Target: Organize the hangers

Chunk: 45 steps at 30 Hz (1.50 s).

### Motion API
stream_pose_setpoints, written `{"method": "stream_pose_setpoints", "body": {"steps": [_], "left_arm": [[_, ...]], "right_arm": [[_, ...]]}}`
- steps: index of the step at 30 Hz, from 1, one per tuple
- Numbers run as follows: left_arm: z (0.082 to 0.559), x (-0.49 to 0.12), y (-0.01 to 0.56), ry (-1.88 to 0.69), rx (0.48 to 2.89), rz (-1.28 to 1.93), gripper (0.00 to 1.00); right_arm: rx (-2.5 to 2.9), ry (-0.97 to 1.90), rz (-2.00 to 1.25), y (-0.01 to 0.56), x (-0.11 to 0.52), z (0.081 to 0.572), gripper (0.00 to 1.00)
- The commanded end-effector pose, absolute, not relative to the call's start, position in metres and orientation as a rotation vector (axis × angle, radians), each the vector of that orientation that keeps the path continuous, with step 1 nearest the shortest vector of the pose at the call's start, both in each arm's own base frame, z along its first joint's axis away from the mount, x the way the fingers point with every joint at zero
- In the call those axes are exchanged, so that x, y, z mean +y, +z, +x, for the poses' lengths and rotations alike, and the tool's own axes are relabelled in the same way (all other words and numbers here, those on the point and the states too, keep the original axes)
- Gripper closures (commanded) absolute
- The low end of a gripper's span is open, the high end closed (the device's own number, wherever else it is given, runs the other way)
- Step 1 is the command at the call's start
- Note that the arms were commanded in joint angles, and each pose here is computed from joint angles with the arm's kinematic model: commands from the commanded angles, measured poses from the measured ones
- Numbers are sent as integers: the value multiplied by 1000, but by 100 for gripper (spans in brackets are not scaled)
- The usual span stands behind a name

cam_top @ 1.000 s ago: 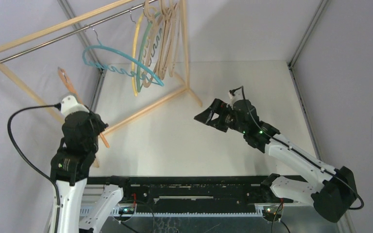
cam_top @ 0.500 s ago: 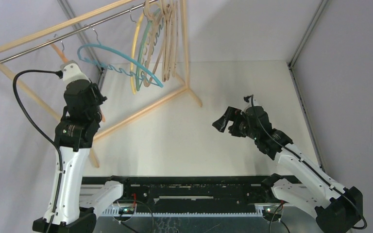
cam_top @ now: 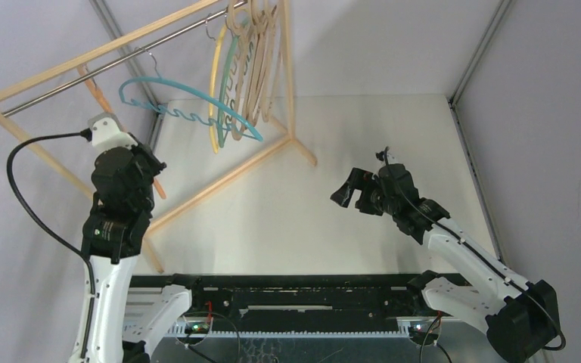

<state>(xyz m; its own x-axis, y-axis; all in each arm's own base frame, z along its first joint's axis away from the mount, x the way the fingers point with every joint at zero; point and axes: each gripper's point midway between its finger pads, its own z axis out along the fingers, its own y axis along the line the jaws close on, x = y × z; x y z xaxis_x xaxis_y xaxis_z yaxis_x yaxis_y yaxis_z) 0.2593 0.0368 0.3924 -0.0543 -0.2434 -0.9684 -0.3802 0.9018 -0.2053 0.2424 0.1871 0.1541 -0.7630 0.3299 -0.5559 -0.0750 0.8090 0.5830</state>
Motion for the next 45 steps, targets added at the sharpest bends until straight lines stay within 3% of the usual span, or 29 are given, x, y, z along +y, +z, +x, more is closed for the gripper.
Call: {"method": "stream_pose_setpoints", "body": {"steps": [1, 13, 28, 45], "left_arm": [[267, 30, 396, 65, 1586, -480, 100], [270, 11, 351, 23, 1662, -434, 100], [233, -1, 385, 52, 1587, -382, 100], [228, 27, 367, 230, 1558, -483, 100]], "right_arm": [[2248, 828, 172, 169, 192, 251, 0], [2258, 813, 186, 156, 187, 247, 0], [2290, 841, 178, 145, 195, 253, 0], [2301, 833, 190, 140, 191, 249, 0]]}}
